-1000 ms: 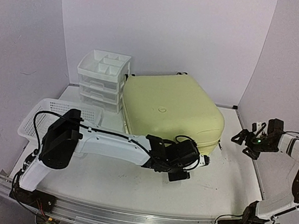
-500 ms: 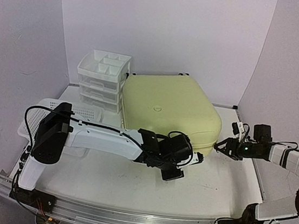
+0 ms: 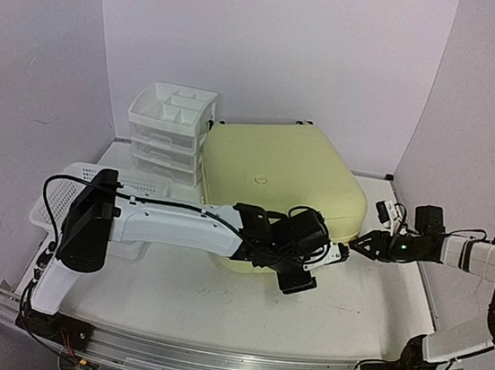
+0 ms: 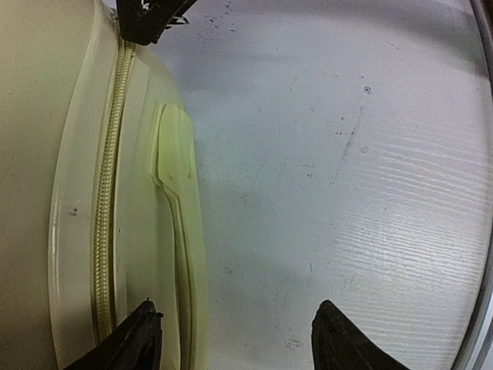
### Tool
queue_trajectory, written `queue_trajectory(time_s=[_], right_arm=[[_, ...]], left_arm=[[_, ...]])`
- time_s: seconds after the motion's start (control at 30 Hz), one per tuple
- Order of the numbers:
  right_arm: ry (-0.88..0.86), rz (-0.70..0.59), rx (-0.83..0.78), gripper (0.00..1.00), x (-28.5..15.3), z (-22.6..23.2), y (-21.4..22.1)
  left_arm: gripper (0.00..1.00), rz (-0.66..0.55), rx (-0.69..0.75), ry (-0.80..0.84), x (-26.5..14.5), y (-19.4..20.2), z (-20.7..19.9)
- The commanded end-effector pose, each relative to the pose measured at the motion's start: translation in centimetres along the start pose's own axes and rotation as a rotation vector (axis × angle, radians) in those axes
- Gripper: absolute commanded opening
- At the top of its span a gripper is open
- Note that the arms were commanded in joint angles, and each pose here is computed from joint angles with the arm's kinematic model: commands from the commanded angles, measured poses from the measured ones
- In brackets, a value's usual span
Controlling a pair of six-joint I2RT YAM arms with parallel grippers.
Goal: Open, take out, and arrange the luggage
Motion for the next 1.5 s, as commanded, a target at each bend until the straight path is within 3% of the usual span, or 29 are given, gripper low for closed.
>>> queue_trajectory(time_s=[0.0,0.27,0.4,0.53,0.67,0.93,1.17,1.47], right_arm=[[-0.016,-0.043,-0.154,0.5,0.2,1.3,-2.0],[0.096,-0.041,-0.192,0.29,-0.5,1.1,-1.6],[0.182,-0.026,-0.225,0.29,-0.5,0.7,-1.1],[0.221,0.009,-0.263,0.44,-0.4,0.7,-0.8],[0.252,0.056,-0.319,0.45,-0.2,0.9,-0.3],[0.355,0.133,-0.45,0.37,1.2,1.2,-0.1],[0.472,0.108,-0.541,0.34,1.7,0.9,0.0],[0.515,0.085,-0.549,0.13,1.1,0.7,-0.2]], left_arm=[[0.67,0.018,0.023,-0.055,2.5,0.3,0.8],[0.62,0.083,0.003,-0.121,4.0,2.7,1.7],[0.62,0.103,-0.013,-0.137,4.0,3.7,1.9],[0.62,0.111,-0.031,-0.127,3.8,4.2,1.8],[0.62,0.104,-0.035,-0.126,3.7,4.1,1.8],[0.62,0.108,-0.043,-0.14,4.2,4.3,2.0],[0.63,0.122,-0.054,-0.149,4.3,4.9,2.1],[0.62,0.128,-0.065,-0.138,4.3,5.3,2.1]])
Point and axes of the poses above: each gripper's point midway between its finger pads, its own x axis out along the fingers, its own z axis along the line the jaws close on, y = z × x, the point moved 4 cm from there along -x, back along the fingers, and after that the axes turned 7 degrees about -x, right-handed, at the moved point
